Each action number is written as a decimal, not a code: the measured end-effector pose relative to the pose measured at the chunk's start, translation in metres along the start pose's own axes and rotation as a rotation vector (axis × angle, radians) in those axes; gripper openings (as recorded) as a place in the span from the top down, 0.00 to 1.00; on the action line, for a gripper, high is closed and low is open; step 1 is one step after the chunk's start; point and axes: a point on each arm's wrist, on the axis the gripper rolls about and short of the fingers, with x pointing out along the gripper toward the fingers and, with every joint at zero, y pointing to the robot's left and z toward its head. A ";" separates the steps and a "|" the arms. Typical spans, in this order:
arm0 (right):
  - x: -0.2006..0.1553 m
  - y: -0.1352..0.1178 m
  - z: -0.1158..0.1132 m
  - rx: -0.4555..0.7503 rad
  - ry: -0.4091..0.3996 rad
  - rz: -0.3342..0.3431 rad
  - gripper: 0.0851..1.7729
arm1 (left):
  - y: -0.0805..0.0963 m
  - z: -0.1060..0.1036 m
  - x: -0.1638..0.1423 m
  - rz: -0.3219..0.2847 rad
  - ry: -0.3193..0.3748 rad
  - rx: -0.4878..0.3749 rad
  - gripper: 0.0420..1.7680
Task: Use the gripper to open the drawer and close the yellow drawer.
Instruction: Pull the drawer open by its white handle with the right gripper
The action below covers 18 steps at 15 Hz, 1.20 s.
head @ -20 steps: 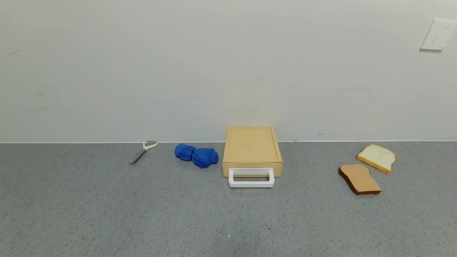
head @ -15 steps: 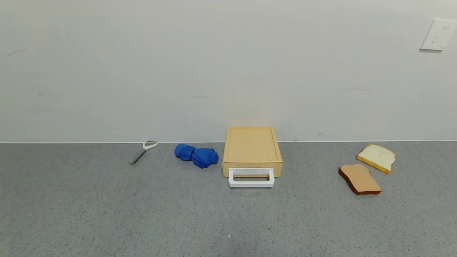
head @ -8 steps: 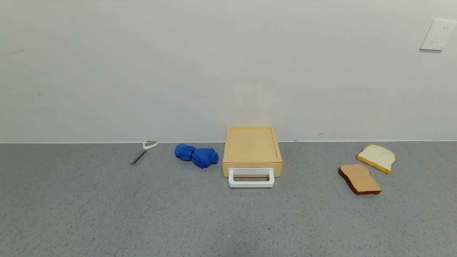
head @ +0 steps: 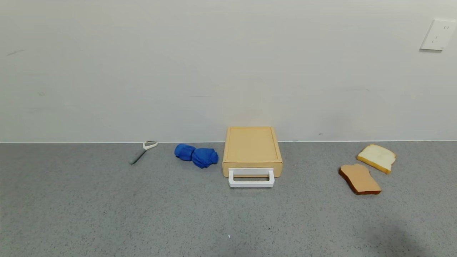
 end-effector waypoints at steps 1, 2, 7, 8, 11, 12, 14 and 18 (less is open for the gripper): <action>0.014 0.001 0.014 0.004 0.029 0.016 0.04 | 0.000 0.000 0.000 0.000 0.000 0.000 0.03; 0.029 0.004 0.029 0.016 0.064 0.036 0.04 | 0.000 0.000 0.000 0.000 0.000 0.000 0.03; 0.112 0.049 0.074 0.078 0.238 0.122 0.04 | 0.000 0.000 0.000 0.000 0.000 0.000 0.03; 0.127 0.060 0.077 0.076 0.262 0.138 0.04 | 0.000 0.000 0.000 0.000 0.000 0.000 0.03; 0.165 0.095 0.081 0.026 0.322 0.208 0.04 | 0.000 0.000 0.000 0.000 0.000 0.000 0.03; 0.174 0.105 0.080 -0.019 0.342 0.262 0.04 | 0.000 0.000 0.000 0.000 0.000 0.000 0.03; 0.188 0.119 0.077 -0.112 0.370 0.407 0.04 | 0.000 0.000 0.000 0.000 0.000 0.000 0.03; 0.215 0.132 0.068 -0.291 0.373 0.629 0.04 | 0.000 0.000 0.000 0.000 0.000 0.000 0.03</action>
